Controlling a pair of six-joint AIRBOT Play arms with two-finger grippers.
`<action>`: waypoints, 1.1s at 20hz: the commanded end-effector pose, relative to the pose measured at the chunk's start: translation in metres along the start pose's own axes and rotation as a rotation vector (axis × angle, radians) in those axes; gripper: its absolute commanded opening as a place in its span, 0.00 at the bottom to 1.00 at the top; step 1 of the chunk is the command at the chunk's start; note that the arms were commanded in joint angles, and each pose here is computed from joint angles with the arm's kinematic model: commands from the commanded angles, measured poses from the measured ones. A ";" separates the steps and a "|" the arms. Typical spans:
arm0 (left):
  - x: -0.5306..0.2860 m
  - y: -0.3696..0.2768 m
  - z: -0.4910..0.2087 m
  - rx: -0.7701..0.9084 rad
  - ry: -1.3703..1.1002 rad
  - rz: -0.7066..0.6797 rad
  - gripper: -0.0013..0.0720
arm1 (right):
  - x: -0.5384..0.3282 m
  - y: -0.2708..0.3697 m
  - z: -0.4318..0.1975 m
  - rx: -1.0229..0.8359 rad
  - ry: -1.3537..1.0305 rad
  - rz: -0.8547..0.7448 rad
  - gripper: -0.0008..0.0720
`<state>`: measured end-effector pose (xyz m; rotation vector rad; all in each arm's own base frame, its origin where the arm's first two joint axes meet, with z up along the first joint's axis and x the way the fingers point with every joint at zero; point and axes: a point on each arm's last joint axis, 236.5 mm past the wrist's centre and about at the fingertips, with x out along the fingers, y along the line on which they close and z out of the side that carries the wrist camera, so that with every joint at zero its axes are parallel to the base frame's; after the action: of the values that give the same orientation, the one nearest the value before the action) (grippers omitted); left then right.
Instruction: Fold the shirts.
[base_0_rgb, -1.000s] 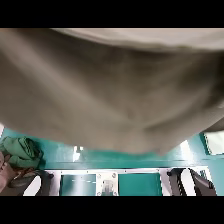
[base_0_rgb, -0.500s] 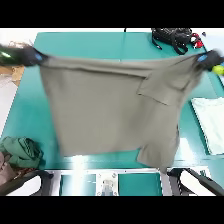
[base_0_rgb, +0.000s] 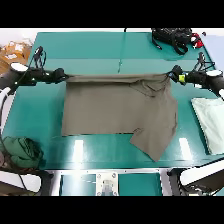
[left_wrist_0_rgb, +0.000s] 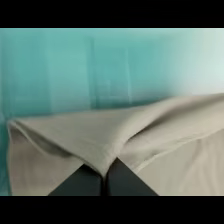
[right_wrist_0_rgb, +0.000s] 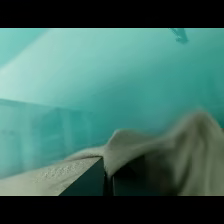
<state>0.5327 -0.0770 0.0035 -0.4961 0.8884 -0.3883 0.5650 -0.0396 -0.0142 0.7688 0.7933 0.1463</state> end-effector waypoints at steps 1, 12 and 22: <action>0.007 0.002 0.036 0.007 -0.090 0.008 0.05 | 0.020 0.006 0.027 -0.002 -0.025 0.040 0.05; 0.002 0.019 -0.044 0.070 0.297 0.060 0.05 | -0.026 -0.040 -0.047 -0.061 0.376 -0.022 0.04; 0.019 0.030 -0.084 0.003 0.364 0.079 0.06 | -0.020 -0.071 -0.075 -0.066 0.435 -0.108 0.05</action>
<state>0.4812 -0.0815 -0.0623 -0.3738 1.2427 -0.4271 0.4916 -0.0560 -0.0773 0.6491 1.2157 0.2550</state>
